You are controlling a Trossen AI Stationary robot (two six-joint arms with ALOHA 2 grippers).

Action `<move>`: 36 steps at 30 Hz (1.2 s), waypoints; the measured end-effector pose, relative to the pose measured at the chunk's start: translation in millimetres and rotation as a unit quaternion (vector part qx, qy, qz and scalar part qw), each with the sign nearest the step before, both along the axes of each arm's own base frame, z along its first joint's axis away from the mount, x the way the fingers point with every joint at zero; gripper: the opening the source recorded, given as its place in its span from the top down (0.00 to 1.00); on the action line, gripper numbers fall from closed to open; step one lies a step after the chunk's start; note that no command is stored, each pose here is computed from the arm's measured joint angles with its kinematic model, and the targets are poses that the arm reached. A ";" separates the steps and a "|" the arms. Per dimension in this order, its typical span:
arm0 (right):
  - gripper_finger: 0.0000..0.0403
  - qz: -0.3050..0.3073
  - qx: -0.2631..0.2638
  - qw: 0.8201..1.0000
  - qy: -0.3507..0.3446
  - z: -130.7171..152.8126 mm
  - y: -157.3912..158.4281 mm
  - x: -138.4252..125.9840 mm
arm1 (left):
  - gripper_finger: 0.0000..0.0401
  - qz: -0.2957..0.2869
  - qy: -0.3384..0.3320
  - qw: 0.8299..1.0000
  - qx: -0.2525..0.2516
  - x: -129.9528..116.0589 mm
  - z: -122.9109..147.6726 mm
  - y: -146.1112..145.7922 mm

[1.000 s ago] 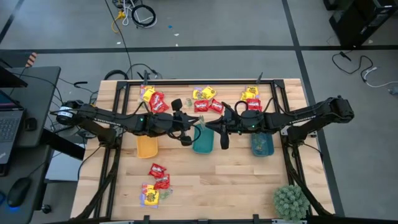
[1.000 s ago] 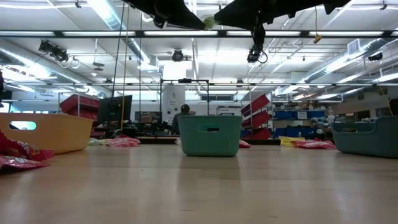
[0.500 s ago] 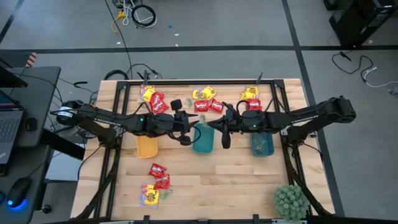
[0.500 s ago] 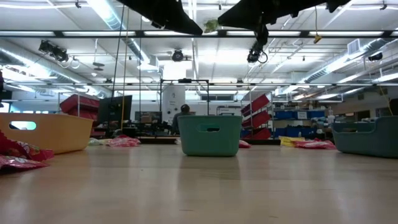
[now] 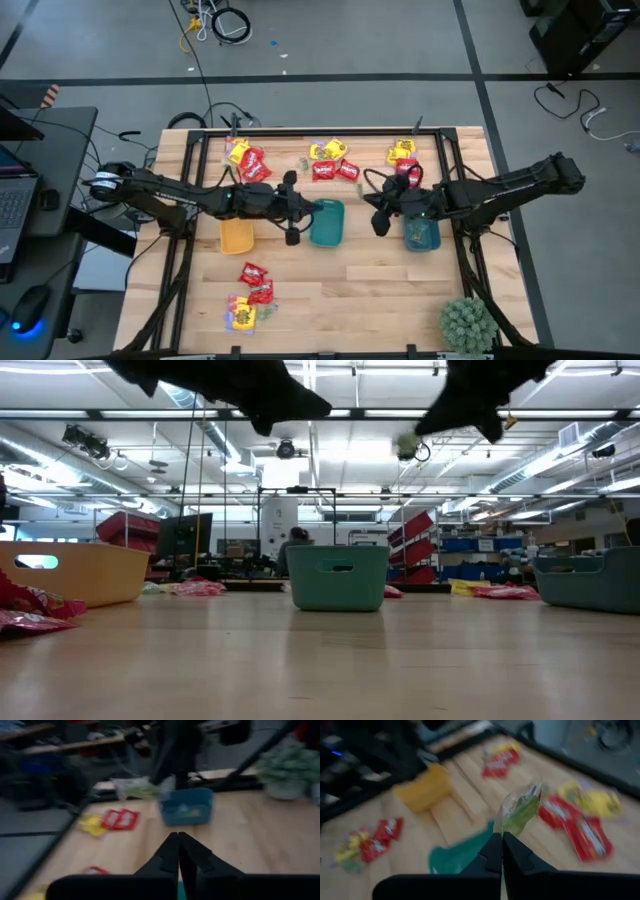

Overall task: Sort candy
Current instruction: Put the green transparent candy into the blue bin

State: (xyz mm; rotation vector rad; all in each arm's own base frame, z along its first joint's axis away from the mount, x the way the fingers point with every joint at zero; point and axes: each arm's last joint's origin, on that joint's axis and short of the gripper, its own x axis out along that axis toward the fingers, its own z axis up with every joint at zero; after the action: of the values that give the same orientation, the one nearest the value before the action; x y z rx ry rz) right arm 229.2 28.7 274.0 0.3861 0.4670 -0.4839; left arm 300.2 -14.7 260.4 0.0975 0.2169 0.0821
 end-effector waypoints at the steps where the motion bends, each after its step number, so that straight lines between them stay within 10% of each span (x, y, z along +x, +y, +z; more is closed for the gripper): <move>1: 1.00 -0.009 0.009 1.000 0.014 -3.0 1.6 -3.1 | 0.99 -0.017 -0.003 1.000 -0.011 -0.4 -1.7 1.3; 21: 1.00 -0.187 0.172 0.933 0.257 -40.5 35.6 -74.5 | 1.00 -0.054 -0.061 0.993 -0.085 -32.8 -35.4 26.2; 36: 1.00 -0.300 0.179 0.867 0.356 -65.7 25.0 -61.3 | 1.00 -0.042 -0.054 0.994 -0.090 -55.7 -45.7 52.3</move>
State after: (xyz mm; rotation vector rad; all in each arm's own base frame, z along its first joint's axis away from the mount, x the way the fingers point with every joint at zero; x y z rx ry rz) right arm 167.9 53.6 208.4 0.7219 1.1795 -1.1711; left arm 244.5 37.6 214.7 -0.0777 0.1105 -0.0152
